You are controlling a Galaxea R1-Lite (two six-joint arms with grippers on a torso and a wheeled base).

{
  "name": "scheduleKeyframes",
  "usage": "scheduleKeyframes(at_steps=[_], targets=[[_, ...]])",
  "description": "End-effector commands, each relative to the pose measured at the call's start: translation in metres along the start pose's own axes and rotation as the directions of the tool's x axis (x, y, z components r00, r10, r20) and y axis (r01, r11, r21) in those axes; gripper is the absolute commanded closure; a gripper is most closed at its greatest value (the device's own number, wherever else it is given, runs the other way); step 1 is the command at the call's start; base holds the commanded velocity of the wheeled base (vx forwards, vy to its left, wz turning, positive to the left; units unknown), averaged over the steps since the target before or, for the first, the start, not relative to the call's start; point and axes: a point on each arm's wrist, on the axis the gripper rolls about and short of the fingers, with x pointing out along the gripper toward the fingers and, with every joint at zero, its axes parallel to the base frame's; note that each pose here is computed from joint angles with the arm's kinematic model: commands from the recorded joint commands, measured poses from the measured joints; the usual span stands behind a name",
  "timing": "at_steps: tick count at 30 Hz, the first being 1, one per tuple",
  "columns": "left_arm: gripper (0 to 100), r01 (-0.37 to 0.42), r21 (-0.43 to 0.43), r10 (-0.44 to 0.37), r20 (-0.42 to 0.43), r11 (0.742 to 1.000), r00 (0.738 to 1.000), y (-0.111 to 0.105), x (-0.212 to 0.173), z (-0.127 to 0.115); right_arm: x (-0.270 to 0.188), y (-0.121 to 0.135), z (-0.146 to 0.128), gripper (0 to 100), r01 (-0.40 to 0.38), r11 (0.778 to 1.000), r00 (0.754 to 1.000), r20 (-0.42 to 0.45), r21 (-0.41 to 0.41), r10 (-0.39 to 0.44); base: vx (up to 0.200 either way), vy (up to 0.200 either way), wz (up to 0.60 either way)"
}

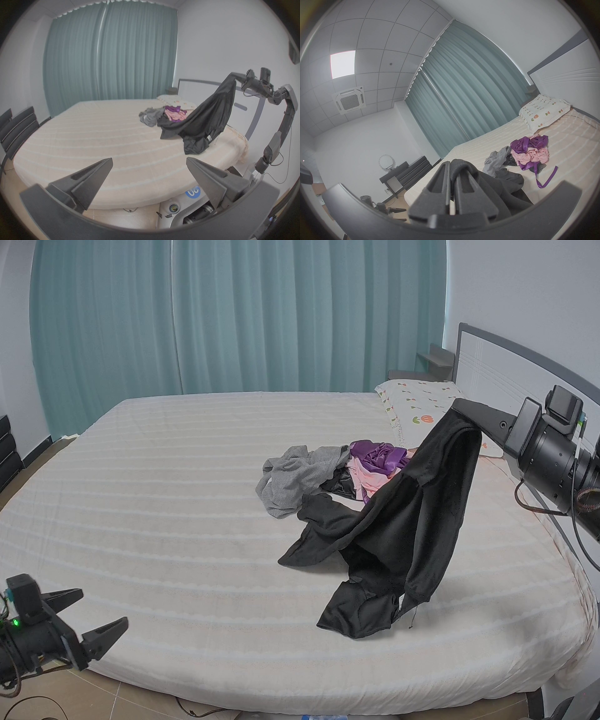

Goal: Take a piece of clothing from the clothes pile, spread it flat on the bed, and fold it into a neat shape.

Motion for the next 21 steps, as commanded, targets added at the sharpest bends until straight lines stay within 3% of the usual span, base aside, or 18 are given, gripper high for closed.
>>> scheduleKeyframes(at_steps=[1,2,6,13,21], targets=[[0,0.104,-0.007,-0.103,-0.236,0.995,0.966,-0.002,0.094,0.001,0.009,-0.003,-0.005,100,0.008,1.000,1.000,-0.020,-0.001,-0.008,0.000,0.000,0.00],[0,0.104,-0.007,-0.103,-0.236,0.995,0.966,-0.002,0.094,0.001,0.009,-0.003,-0.005,100,0.008,1.000,1.000,-0.020,-0.001,-0.008,0.000,0.000,0.00],[0,0.156,-0.006,-0.152,-0.257,0.988,0.954,-0.017,0.153,-0.011,0.014,-0.005,-0.009,100,0.014,1.000,0.999,-0.032,-0.001,-0.014,0.000,0.000,0.00],[0,0.114,0.002,-0.110,-0.233,0.994,0.966,-0.042,0.220,-0.022,0.016,-0.003,-0.009,100,0.009,1.000,0.999,-0.032,0.000,-0.009,0.000,0.000,0.00],[0,0.163,0.027,-0.154,-0.215,0.986,0.964,-0.080,0.290,-0.030,0.017,-0.002,-0.007,100,0.006,1.000,1.000,-0.025,0.000,-0.006,0.000,0.000,0.00]])
